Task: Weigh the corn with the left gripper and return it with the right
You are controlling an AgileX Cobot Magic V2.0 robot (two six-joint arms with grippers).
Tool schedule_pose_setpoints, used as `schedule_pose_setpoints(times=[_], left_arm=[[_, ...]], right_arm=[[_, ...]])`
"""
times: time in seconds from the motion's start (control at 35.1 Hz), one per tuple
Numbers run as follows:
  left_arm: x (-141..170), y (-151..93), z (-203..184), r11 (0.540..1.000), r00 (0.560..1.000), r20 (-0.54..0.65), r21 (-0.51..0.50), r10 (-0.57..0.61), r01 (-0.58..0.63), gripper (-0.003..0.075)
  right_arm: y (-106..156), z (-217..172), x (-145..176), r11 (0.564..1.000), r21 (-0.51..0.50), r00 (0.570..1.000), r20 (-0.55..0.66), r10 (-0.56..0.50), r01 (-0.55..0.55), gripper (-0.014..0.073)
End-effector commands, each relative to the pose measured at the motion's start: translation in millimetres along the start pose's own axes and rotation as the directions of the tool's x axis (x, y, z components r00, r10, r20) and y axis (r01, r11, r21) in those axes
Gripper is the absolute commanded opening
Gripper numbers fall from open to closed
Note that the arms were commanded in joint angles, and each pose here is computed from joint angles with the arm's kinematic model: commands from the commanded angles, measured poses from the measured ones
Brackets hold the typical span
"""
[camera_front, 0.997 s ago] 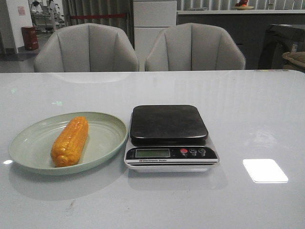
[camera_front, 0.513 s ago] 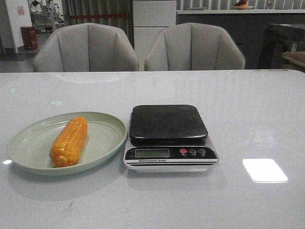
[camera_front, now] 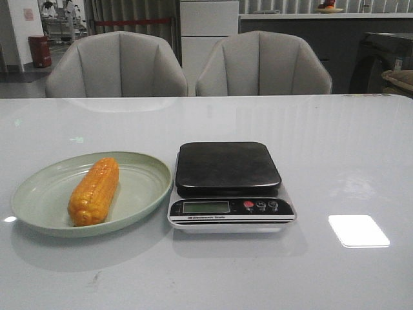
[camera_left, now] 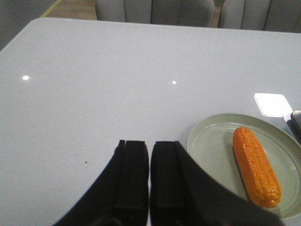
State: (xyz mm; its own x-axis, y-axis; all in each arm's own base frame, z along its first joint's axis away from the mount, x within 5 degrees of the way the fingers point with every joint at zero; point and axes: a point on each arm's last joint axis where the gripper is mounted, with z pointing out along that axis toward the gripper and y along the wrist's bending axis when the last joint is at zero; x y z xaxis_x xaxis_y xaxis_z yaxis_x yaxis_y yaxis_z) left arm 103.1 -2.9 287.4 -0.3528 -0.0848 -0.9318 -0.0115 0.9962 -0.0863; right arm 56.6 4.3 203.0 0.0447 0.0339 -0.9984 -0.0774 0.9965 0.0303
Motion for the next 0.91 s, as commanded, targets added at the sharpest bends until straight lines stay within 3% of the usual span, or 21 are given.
schedule_pose_setpoints(times=[0.0, 0.14, 0.34, 0.4, 0.48, 0.88], left_arm=[[-16, -5, 2, 0.999, 0.997, 0.073, 0.034, 0.002, -0.004, 0.0144], [-18, -9, 3, 0.997, 0.997, 0.065, 0.063, 0.050, -0.054, 0.0182], [-30, -22, 10, 0.987, 0.997, 0.040, 0.139, 0.071, -0.076, 0.0500], [-34, -27, 17, 0.985, 0.999, 0.014, 0.162, 0.050, -0.052, 0.0540], [-37, -36, 31, 0.981, 0.999, -0.050, 0.195, 0.014, -0.004, 0.0542], [-39, -96, 114, 0.952, 0.949, -0.288, 0.303, 0.130, -0.039, 0.0542]], right_arm=[[0, -2, -5, 1.000, 0.002, 0.996, 0.093, -0.017, 0.016, 0.0134], [0, -2, -5, 1.000, 0.002, 0.996, 0.093, -0.017, 0.016, 0.0134], [0, -2, -5, 1.000, 0.002, 0.996, 0.093, -0.017, 0.016, 0.0134], [0, -2, -5, 1.000, 0.002, 0.996, 0.093, -0.017, 0.016, 0.0134], [0, -2, -5, 1.000, 0.002, 0.996, 0.093, -0.017, 0.016, 0.0134], [0, -2, -5, 1.000, 0.002, 0.996, 0.093, -0.017, 0.016, 0.0134]])
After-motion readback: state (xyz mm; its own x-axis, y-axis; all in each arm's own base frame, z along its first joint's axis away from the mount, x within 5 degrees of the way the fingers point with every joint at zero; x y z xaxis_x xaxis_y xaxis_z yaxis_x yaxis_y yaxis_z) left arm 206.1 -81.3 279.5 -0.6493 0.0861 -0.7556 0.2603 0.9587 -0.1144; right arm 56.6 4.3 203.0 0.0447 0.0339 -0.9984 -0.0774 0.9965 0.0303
